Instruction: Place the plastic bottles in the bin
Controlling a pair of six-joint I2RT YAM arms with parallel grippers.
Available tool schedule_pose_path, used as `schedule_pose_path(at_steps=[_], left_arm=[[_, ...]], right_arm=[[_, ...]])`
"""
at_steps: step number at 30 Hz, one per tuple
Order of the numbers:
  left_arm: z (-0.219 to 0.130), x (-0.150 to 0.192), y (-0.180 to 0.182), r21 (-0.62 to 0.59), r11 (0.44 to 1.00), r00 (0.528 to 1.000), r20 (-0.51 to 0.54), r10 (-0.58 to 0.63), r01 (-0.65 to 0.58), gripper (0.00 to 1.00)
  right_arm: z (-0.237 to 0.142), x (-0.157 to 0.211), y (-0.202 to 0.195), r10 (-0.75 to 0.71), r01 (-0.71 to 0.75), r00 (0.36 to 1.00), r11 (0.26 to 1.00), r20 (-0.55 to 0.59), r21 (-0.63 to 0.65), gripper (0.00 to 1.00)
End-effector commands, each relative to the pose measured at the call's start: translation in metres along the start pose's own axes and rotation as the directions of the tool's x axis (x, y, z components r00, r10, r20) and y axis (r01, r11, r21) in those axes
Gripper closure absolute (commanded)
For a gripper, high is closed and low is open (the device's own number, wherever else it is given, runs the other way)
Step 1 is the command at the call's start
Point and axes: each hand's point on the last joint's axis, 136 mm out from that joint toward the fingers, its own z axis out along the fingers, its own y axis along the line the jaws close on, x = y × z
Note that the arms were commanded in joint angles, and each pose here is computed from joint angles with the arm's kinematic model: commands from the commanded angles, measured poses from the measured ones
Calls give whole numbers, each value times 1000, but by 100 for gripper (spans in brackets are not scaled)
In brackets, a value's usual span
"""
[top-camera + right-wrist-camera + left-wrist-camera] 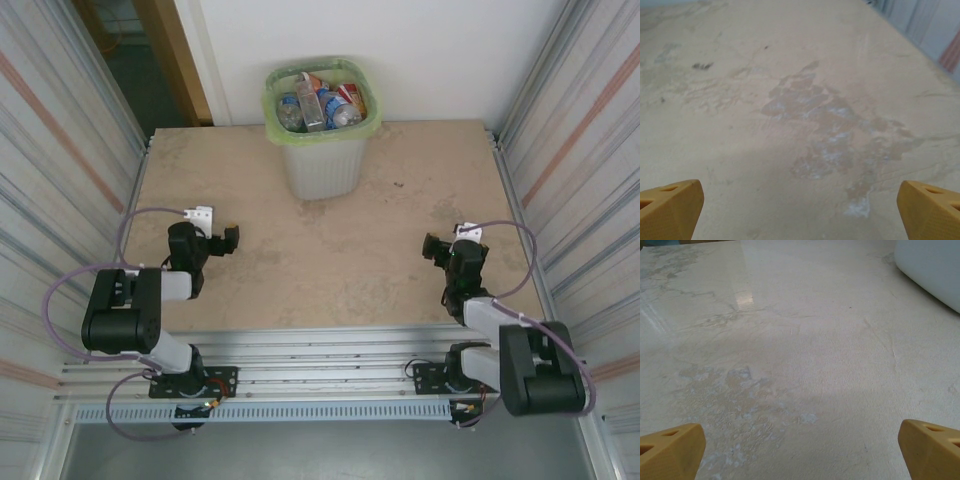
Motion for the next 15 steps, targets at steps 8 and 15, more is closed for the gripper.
schedule_pose_path(at_steps=[8,15], left_arm=[[1,-8,-1,13,1000,1000,20,-8,8,1],[1,-9,-1,12,1000,1000,21,-9,8,1]], right_arm=[[23,-26,50,-156,174,984,952,88,-252,2],[43,-13,36,-64,79,996,956,59,-281,2]])
